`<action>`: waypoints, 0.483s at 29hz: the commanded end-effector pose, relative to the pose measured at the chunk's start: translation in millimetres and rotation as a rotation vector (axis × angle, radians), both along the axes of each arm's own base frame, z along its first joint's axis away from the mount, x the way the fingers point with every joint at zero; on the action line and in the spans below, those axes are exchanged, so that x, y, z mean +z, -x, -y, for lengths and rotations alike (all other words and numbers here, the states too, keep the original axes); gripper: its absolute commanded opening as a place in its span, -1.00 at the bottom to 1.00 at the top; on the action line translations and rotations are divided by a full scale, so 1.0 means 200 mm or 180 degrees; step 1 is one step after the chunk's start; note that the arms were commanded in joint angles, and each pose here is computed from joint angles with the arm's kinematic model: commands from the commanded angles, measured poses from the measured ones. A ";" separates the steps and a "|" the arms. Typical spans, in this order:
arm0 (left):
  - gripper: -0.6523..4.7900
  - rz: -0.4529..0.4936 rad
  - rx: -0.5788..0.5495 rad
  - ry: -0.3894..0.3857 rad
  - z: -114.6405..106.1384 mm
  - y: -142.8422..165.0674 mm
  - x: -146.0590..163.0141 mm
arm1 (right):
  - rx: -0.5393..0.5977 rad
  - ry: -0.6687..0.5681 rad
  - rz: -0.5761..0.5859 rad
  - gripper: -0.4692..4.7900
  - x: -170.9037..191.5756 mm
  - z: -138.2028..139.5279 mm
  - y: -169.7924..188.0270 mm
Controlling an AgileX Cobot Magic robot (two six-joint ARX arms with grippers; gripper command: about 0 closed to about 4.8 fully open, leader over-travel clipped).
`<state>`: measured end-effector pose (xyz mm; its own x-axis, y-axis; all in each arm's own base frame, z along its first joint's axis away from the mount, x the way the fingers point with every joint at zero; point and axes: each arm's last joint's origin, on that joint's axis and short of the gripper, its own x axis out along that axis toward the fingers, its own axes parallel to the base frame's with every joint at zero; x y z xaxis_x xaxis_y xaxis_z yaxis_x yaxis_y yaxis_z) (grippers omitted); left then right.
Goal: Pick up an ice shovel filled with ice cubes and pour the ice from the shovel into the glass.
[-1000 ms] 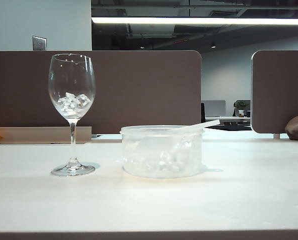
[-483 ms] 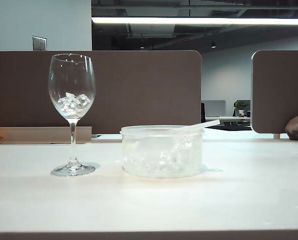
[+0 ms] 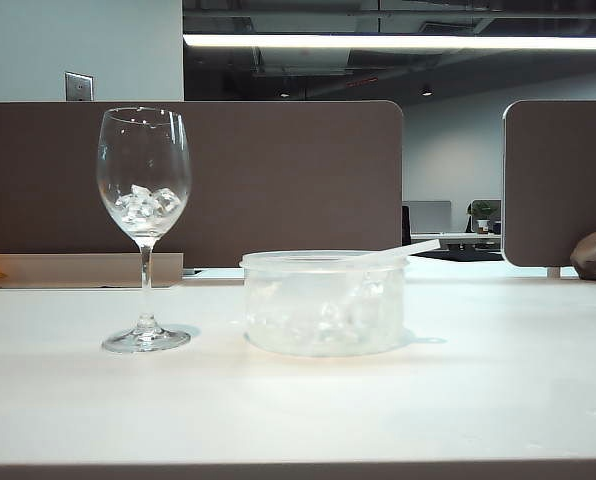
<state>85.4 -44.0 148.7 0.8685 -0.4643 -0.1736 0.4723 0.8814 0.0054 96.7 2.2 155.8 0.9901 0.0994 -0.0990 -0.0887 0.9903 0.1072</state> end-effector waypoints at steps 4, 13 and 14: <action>-0.66 -0.0006 -0.0002 -0.0009 0.00 0.00 0.00 | 0.0001 -0.0012 0.0002 -0.84 -0.01 0.00 0.00; -0.65 -0.0006 0.0192 -0.0006 -0.03 -0.01 0.00 | 0.0001 -0.0012 0.0002 -0.84 -0.01 0.00 0.00; -0.66 -0.0006 0.0261 -0.0006 -0.04 -0.02 0.00 | 0.0002 -0.0012 0.0002 -0.84 -0.01 0.00 0.00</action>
